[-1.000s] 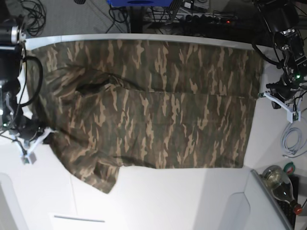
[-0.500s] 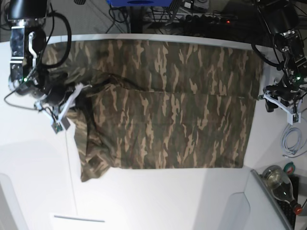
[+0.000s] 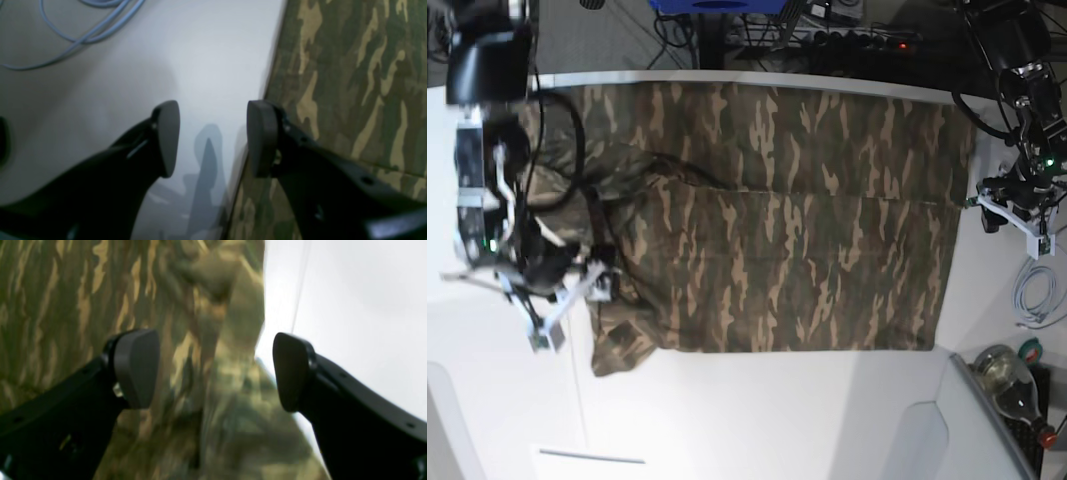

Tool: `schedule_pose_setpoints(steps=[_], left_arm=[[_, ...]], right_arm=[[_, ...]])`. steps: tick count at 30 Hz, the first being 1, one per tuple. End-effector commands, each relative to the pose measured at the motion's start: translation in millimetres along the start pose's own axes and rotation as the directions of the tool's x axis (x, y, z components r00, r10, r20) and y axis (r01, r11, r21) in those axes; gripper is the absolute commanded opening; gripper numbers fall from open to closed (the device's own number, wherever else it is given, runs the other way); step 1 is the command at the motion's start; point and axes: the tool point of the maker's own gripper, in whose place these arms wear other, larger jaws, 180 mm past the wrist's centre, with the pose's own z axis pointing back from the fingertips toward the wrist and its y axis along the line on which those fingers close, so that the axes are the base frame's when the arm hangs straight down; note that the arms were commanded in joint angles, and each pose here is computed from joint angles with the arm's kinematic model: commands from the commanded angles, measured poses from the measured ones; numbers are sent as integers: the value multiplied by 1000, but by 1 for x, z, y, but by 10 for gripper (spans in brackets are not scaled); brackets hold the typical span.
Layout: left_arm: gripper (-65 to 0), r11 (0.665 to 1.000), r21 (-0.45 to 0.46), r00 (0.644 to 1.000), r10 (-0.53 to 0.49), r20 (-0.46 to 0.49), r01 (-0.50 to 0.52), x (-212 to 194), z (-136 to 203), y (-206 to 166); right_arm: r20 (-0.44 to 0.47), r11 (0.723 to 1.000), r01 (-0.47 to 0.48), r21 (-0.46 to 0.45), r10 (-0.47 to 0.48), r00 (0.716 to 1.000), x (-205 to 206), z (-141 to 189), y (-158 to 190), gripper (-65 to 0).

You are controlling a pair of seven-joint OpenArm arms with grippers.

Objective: Layout the t-shirt on the table in an organized manner, then fold the t-shirt properly
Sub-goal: 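Grasp the shirt side with the right gripper and fold it inward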

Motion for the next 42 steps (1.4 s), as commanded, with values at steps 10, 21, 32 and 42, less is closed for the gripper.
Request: schedule_pose_setpoints(steps=[10,21,32,42], left_arm=[[-334,999,26,998,-23,52,21,22,5,15],[-326,1000,-24,999,-15,45,16,35,-15,-5],[-316,977,-119,984,179,21,-175,71,-88,-50],[-207,972,-141,982,186,-22,-188,48,-103,-69]], right_arm=[[-83,998,45,-36,-48,995,16,-45,-26,-201],[-81,996,74,-54,-78,994,10,-45,-31,-650],[47,999,-46,3,46,998,22,11,13,-650],[52,998,-54,8,54,997,16,17,17,-650]])
